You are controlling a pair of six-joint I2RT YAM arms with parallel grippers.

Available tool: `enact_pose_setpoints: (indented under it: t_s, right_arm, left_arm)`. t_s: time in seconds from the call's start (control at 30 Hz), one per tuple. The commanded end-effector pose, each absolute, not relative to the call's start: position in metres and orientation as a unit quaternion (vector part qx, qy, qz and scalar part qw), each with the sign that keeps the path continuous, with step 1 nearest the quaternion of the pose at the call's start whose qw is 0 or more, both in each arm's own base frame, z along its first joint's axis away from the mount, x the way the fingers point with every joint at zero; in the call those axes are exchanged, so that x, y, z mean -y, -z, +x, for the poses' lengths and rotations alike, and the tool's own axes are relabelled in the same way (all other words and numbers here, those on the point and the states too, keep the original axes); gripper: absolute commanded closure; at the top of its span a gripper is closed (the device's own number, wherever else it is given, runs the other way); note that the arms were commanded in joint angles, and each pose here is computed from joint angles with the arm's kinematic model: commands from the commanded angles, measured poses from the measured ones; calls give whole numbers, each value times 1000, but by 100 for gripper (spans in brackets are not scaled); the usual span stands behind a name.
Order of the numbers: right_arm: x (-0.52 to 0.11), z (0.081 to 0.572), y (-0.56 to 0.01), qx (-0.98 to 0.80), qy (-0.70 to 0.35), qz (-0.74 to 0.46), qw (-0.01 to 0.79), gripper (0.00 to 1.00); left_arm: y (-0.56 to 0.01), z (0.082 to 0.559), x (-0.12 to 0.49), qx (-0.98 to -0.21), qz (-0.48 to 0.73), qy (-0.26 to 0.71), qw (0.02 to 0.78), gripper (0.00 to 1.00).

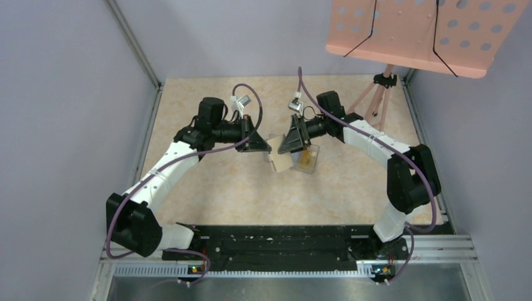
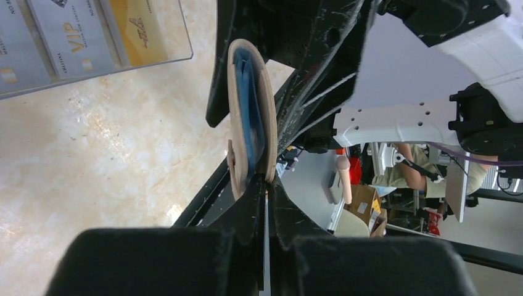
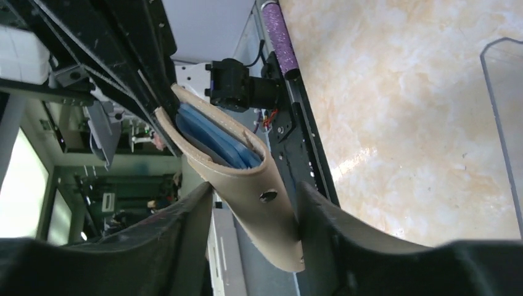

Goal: Put the credit cards into the card holder
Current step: Pick up the card holder from the center of the board, then open the card holder.

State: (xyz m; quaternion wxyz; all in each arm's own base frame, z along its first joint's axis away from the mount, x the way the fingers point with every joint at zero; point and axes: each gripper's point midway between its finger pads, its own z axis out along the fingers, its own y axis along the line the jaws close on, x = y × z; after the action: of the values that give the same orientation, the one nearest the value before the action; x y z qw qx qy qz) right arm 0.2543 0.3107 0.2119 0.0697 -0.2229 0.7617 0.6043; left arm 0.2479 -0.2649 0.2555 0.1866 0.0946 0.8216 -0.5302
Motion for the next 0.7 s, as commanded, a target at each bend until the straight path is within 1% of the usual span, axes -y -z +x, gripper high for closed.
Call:
enact_pose_setpoints:
  t_s: [0.0,0.03,0.07,0.1,0.13,0.17,0.2,0.23,0.27,0.3,0.33,0.4,0.53,0.67]
  right_arm:
    - [-312,245,-260,-706,-652,-257,101,58]
    - [-313,246,-260,-708,-652,-253,100,71]
    - [-313,247,-260,-709,-651,-251,99,80]
    - [-313,248,-259,-711,-651,-249,98,87]
    - [-313,249,-258,-713,-649,-246,99,93]
    - [-313,251,-258,-715,-647,-243,102,98]
    - [-314,253,-259,-716,-646,-242,106,100]
    - [-315,258,-260,-720,-642,-237,115,100]
    - [-315,263,-264,-723,-638,-233,127,100]
    - [-315,268,-268,-725,-635,-227,138,100]
    - [-315,271,-272,-725,-634,-225,148,100]
    - [-314,278,-282,-721,-638,-215,163,100]
    - [-313,285,-299,-704,-656,-203,181,100]
    - [-308,291,-308,-703,-657,-191,194,100]
  left_arm:
    - [-286,252,270,-792,110,557,226,100]
    - [-286,254,270,-793,107,555,227,99]
    - [-284,255,270,-796,104,550,230,96]
    - [-283,258,268,-801,98,542,235,91]
    - [-281,260,266,-805,92,535,239,85]
    - [-280,263,264,-809,87,526,246,72]
    - [-279,266,261,-815,78,515,254,57]
    - [-277,267,259,-819,71,508,257,47]
    - [-275,268,257,-821,68,503,261,38]
    - [-274,268,255,-823,64,499,264,32]
    - [-272,268,254,-825,60,497,264,28]
    - [-269,268,253,-823,55,499,265,26]
    - [-267,264,257,-817,55,517,250,25]
    - [-261,267,250,-831,47,490,260,25]
